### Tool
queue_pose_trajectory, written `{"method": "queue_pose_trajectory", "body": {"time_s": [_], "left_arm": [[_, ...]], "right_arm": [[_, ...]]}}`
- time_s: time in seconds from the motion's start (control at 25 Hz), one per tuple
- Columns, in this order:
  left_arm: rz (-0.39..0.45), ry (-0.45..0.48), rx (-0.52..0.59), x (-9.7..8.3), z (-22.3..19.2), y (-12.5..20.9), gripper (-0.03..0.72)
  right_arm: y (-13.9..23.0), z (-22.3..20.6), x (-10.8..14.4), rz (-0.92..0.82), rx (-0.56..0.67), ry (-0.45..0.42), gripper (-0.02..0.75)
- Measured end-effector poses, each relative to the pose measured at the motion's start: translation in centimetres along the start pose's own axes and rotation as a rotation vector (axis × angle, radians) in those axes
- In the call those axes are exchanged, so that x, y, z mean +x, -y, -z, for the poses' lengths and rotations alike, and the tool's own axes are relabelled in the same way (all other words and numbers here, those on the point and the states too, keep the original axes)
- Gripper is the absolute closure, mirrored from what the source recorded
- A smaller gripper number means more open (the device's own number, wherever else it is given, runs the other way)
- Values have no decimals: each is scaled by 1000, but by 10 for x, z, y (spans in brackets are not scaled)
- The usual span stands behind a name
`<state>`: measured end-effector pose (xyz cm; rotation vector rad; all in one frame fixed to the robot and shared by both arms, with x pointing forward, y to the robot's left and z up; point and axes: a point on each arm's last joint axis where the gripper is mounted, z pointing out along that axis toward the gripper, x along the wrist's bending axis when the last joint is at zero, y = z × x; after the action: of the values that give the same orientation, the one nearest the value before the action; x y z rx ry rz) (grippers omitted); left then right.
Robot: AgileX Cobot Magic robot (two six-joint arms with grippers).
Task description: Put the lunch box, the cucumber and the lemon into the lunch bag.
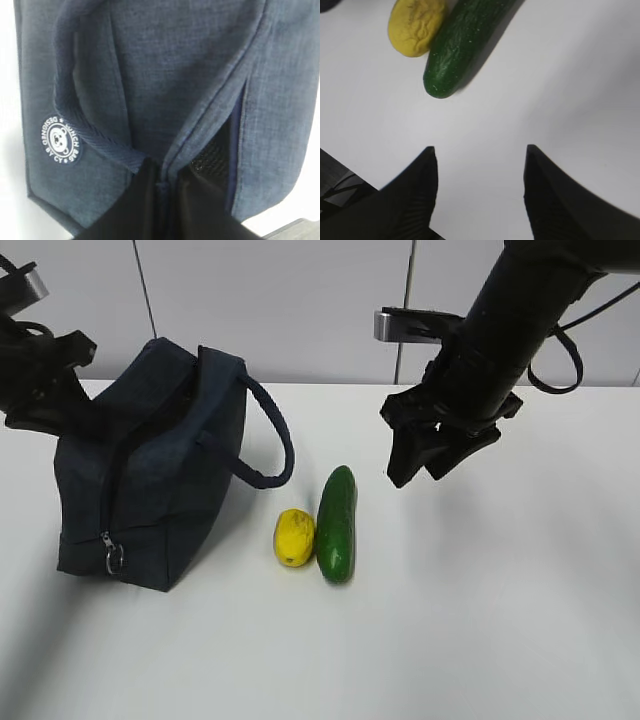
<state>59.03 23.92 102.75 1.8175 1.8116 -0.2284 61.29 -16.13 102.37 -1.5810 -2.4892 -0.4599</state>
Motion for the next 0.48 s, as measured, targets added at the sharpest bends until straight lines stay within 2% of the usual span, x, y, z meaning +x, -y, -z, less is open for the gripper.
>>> {"method": "queue_pose_trajectory", "body": {"time_s": [0.16, 0.48], "left_arm": [[-19, -28, 14, 3, 0, 1, 669], [-21, -33, 32, 3, 0, 3, 669]], "right_arm": [[1, 0, -3, 12, 10, 36, 323], [1, 0, -3, -40, 13, 41, 324]]}}
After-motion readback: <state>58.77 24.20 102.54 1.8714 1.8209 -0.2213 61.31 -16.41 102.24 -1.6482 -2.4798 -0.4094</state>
